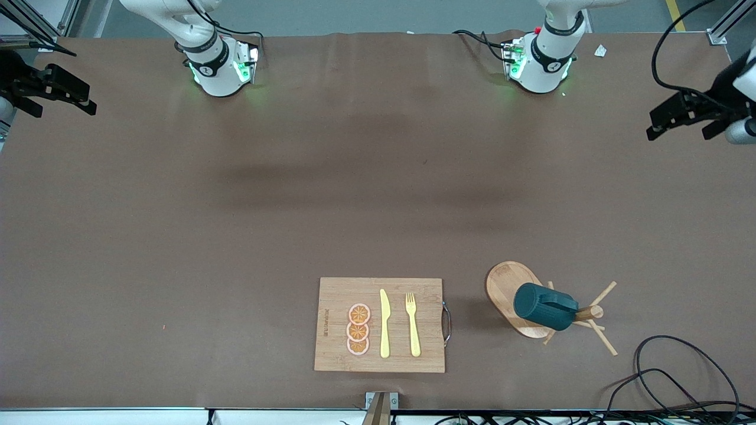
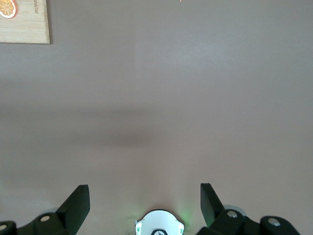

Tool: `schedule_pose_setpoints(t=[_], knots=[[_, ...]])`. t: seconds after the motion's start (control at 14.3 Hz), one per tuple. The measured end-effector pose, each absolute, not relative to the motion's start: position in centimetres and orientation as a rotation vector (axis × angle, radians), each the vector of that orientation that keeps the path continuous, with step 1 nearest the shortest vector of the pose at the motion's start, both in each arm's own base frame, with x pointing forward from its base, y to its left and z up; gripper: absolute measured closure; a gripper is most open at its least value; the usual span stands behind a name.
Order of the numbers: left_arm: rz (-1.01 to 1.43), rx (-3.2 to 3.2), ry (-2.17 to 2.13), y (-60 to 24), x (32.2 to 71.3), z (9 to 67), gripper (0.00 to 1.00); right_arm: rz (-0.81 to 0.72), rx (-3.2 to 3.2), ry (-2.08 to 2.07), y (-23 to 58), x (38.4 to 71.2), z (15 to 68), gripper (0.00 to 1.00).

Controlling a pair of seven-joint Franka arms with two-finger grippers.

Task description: Transfer cup from left to right arm and place

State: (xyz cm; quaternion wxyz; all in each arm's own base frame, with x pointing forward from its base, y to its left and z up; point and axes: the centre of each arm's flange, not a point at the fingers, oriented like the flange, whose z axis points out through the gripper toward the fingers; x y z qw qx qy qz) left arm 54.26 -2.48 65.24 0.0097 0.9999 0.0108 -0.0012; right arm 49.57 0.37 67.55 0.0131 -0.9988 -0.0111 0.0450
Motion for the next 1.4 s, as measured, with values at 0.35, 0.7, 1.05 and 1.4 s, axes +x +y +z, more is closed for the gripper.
schedule_pose_setpoints(t=[0.35, 0.7, 1.05, 1.4], knots=[[0.077, 3.095, 0.23, -0.6, 58.3, 61.8, 0.0, 0.14, -3.112, -0.035, 0.4, 49.6, 67.6, 0.0], [0.143, 2.997, 0.624, -2.5, 62.7, 56.9, 0.0, 0.139, -3.113, -0.033, 0.3, 49.6, 67.6, 0.0], [0.166, 2.793, 1.07, -9.7, 65.8, 51.6, 0.0, 0.137, -3.114, -0.035, 0.4, 49.6, 67.6, 0.0], [0.207, 2.448, 1.533, -13.8, 67.2, 48.4, 0.0, 0.108, -3.115, -0.037, 0.4, 49.5, 68.4, 0.0]])
